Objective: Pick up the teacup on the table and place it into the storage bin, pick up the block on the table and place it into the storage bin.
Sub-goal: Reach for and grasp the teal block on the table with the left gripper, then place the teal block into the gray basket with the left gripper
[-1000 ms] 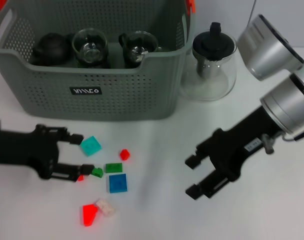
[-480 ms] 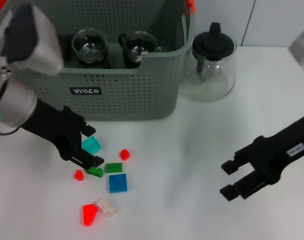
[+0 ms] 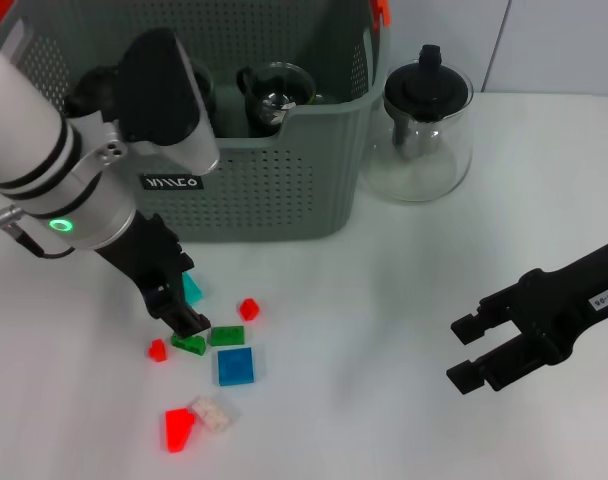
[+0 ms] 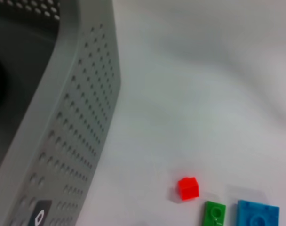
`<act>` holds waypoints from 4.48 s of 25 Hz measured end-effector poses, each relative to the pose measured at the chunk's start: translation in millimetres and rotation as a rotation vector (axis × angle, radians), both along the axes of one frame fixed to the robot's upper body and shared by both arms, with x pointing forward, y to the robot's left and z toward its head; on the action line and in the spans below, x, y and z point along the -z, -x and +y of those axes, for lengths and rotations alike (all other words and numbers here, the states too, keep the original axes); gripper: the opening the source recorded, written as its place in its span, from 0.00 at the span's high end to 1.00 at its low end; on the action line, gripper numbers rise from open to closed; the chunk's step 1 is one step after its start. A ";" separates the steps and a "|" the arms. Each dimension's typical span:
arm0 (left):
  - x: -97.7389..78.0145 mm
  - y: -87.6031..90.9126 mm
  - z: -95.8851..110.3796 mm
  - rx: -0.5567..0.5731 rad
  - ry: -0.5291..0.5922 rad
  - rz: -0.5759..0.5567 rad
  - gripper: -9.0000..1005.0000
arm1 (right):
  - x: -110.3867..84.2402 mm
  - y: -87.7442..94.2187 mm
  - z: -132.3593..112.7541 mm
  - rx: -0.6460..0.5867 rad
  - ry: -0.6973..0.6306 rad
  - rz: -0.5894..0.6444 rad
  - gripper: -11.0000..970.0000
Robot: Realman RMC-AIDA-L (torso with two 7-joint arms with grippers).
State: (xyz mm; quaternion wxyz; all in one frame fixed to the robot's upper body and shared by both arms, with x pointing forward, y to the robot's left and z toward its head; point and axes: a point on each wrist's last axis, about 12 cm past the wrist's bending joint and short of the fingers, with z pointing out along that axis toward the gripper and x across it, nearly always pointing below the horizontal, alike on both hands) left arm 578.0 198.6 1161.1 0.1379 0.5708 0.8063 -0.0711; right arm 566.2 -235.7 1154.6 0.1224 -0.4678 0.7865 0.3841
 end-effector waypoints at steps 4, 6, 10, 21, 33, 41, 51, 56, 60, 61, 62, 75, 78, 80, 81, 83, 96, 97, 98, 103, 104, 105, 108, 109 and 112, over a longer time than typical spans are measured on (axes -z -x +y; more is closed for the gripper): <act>4.4 -4.0 -5.3 -0.047 0.000 0.011 0.19 | 1.2 1.2 0.2 -0.016 -0.005 -0.012 0.15; 6.2 -5.2 -5.3 -0.064 0.001 0.009 0.19 | 1.3 1.4 0.5 -0.028 -0.010 -0.025 0.15; 9.3 -6.0 -3.1 -0.086 0.002 0.006 0.19 | 1.4 1.5 3.5 -0.058 -0.022 -0.065 0.15; 22.1 -11.6 2.7 -0.143 -0.016 -0.021 0.19 | -1.3 -0.6 14.8 -0.109 -0.095 -0.200 0.15; 30.6 -16.4 -1.0 -0.199 -0.025 -0.032 0.22 | 3.0 1.2 13.5 -0.086 -0.103 -0.179 0.15; 39.3 -18.6 -2.4 -0.224 -0.052 -0.033 0.24 | 5.2 2.3 12.8 -0.077 -0.103 -0.176 0.15; 45.9 -20.5 -0.3 -0.245 -0.055 -0.035 0.26 | 5.2 2.2 13.0 -0.077 -0.103 -0.176 0.15; 48.0 -20.8 -0.2 -0.248 -0.055 -0.032 0.25 | 5.2 2.2 12.9 -0.077 -0.102 -0.176 0.15; 51.4 -20.1 0.5 -0.249 -0.061 -0.018 0.27 | 5.4 2.3 13.3 -0.078 -0.102 -0.175 0.15; 51.8 -20.2 0.6 -0.249 -0.062 -0.018 0.27 | 5.4 2.3 13.3 -0.078 -0.102 -0.175 0.15; 52.0 -20.4 0.6 -0.249 -0.061 -0.020 0.28 | 5.4 2.3 13.1 -0.077 -0.102 -0.176 0.15; 53.1 -20.0 0.3 -0.252 -0.059 -0.020 0.49 | 5.9 2.1 12.3 -0.074 -0.098 -0.175 0.15; 53.0 -19.2 -0.2 -0.251 -0.060 -0.015 0.54 | 6.0 2.0 12.3 -0.072 -0.097 -0.176 0.15; 52.1 -18.1 -0.4 -0.254 -0.061 -0.006 0.58 | 6.0 2.1 12.2 -0.072 -0.097 -0.176 0.15; 49.1 -17.6 0.1 -0.261 -0.056 -0.003 0.60 | 6.1 2.1 12.0 -0.072 -0.097 -0.176 0.15; 42.4 -15.2 2.1 -0.276 -0.041 0.008 0.60 | 6.2 2.2 10.3 -0.069 -0.094 -0.176 0.15; -75.5 18.7 35.4 -0.147 0.957 0.224 0.60 | 3.5 3.6 -20.2 0.021 -0.108 -0.174 0.15; -83.4 13.6 39.6 -0.147 0.996 0.191 0.60 | 3.7 4.0 -21.3 0.026 -0.110 -0.174 0.15; -88.1 8.1 42.3 -0.157 1.008 0.159 0.60 | 3.7 4.1 -21.9 0.029 -0.112 -0.174 0.15; -105.9 -32.8 47.3 -0.293 0.965 -0.062 0.60 | 4.7 4.8 -22.7 0.050 -0.129 -0.173 0.15; -107.5 -41.9 46.3 -0.326 0.931 -0.096 0.60 | 4.7 4.7 -22.8 0.054 -0.132 -0.174 0.15; -109.0 -49.2 45.3 -0.353 0.906 -0.120 0.60 | 4.6 4.5 -22.9 0.057 -0.135 -0.175 0.15; -108.1 -75.7 40.3 -0.449 0.785 -0.183 0.60 | 4.3 3.7 -21.8 0.062 -0.140 -0.179 0.15; -106.7 -84.0 38.4 -0.478 0.747 -0.203 0.60 | 4.2 3.3 -21.2 0.063 -0.142 -0.182 0.15; -97.4 -103.2 31.9 -0.548 0.656 -0.240 0.60 | 4.0 2.7 -19.1 0.058 -0.147 -0.189 0.15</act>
